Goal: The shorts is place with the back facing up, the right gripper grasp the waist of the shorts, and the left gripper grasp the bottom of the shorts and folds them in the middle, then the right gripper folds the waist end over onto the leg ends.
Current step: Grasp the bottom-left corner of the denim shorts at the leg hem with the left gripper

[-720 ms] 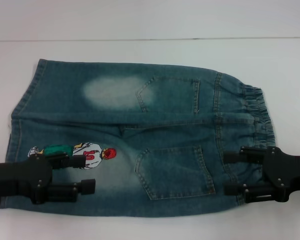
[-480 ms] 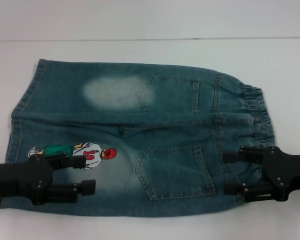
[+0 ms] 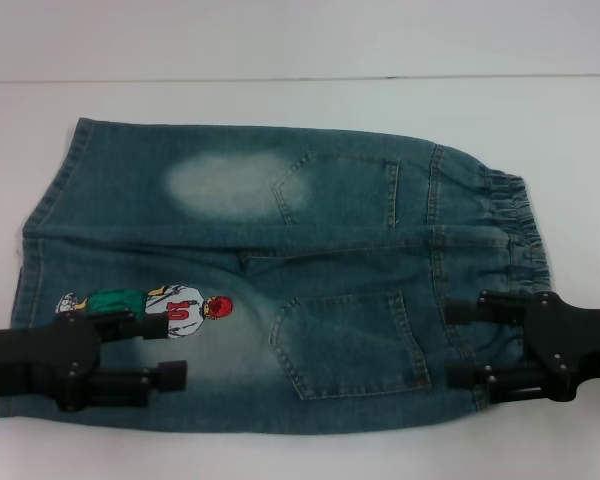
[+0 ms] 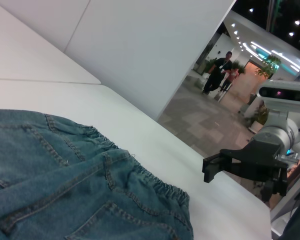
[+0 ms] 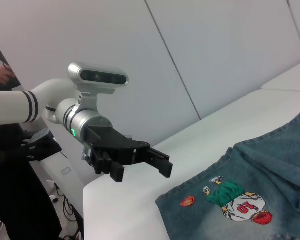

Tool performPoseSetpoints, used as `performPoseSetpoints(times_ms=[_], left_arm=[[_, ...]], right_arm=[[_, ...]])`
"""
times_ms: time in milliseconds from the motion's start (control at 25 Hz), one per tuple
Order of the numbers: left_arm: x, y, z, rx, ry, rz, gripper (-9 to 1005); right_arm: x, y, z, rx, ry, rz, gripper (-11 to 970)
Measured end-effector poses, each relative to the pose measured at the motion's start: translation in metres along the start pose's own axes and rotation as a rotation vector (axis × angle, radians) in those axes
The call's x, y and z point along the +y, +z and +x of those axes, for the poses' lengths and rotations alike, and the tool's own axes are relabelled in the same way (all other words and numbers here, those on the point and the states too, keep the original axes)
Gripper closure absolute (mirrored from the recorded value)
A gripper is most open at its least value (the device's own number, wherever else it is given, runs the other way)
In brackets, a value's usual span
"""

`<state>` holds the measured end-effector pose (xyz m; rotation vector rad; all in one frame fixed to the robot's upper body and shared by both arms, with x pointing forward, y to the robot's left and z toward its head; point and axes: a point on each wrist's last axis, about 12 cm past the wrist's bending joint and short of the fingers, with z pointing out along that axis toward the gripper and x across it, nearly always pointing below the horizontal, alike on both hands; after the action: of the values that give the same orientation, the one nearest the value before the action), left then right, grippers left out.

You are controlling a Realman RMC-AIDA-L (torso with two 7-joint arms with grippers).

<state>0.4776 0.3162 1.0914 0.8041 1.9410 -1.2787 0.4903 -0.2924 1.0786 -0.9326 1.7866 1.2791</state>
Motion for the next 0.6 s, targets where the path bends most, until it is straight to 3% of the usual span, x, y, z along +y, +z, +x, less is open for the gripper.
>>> performPoseSetpoints(times_ms=[160,320,600], left_arm=[[0.000,-0.012,-0.006,0.010,-0.077,-0.019,93],[0.001,-0.035,-0.015,0.056,-0.290,-0.092,93],[-0.001,-0.074,-0.025,0.100,-0.568,-0.272,93]], right_arm=[[0.001,-0.001,0.000,-0.009,0.002,-0.001,47],[0.002,-0.003,0.001,-0.019,0.007,0.002,47],[0.002,-0.003,0.001,-0.021,-0.002,0.001,48]])
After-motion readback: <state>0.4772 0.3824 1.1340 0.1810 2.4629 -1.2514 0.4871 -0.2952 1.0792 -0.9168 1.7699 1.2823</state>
